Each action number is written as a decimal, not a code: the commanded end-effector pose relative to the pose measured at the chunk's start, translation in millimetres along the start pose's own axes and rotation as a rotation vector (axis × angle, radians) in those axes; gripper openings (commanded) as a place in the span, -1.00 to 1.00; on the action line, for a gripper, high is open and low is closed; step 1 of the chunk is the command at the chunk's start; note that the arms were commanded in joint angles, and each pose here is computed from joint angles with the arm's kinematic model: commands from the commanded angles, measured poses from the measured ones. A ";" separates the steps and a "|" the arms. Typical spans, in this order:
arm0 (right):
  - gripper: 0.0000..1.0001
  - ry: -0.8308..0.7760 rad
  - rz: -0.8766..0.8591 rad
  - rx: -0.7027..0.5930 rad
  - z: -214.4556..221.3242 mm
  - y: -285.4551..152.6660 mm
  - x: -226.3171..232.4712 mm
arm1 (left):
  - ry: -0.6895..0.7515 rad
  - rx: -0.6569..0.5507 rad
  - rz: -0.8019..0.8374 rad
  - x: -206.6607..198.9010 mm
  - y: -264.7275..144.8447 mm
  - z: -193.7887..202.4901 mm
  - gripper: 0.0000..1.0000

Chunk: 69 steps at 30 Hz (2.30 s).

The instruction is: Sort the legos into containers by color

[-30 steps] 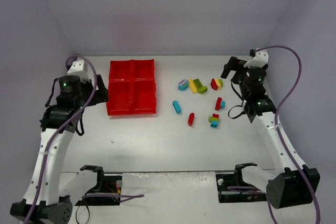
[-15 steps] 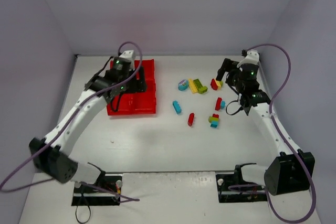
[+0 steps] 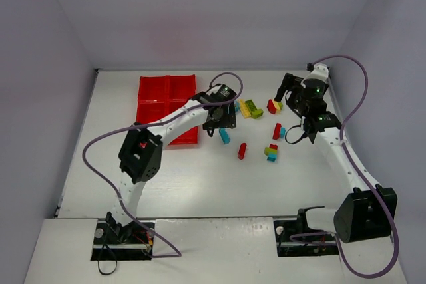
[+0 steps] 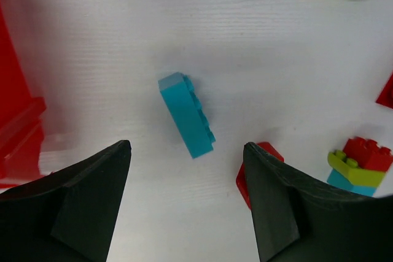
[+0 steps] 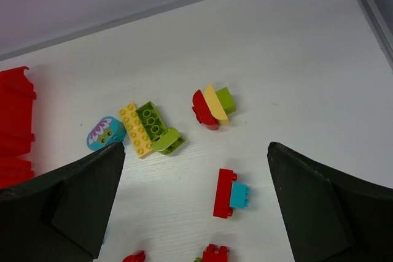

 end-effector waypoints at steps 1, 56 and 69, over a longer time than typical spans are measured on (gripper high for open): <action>0.96 0.029 0.022 -0.094 -29.6 -0.6 -0.8 | -0.070 -0.013 0.011 -17.5 3.0 -8.0 0.35; 1.00 0.001 -0.158 0.036 4.8 12.4 24.5 | 0.241 -0.602 -0.197 216.5 -8.6 -336.4 -0.27; 1.00 -0.001 -0.142 0.032 2.6 10.6 21.5 | 0.294 -0.608 0.027 160.4 -62.9 -319.5 0.07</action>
Point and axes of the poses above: each gripper's point midway between its finger pads, its own y axis out along the fingers, its own x axis along the line the jaws close on, z = x × y, the point moved 3 cm from there along -y, back along the fingers, and after that the axes turned 8 degrees about -y, right-handed, at the moved point
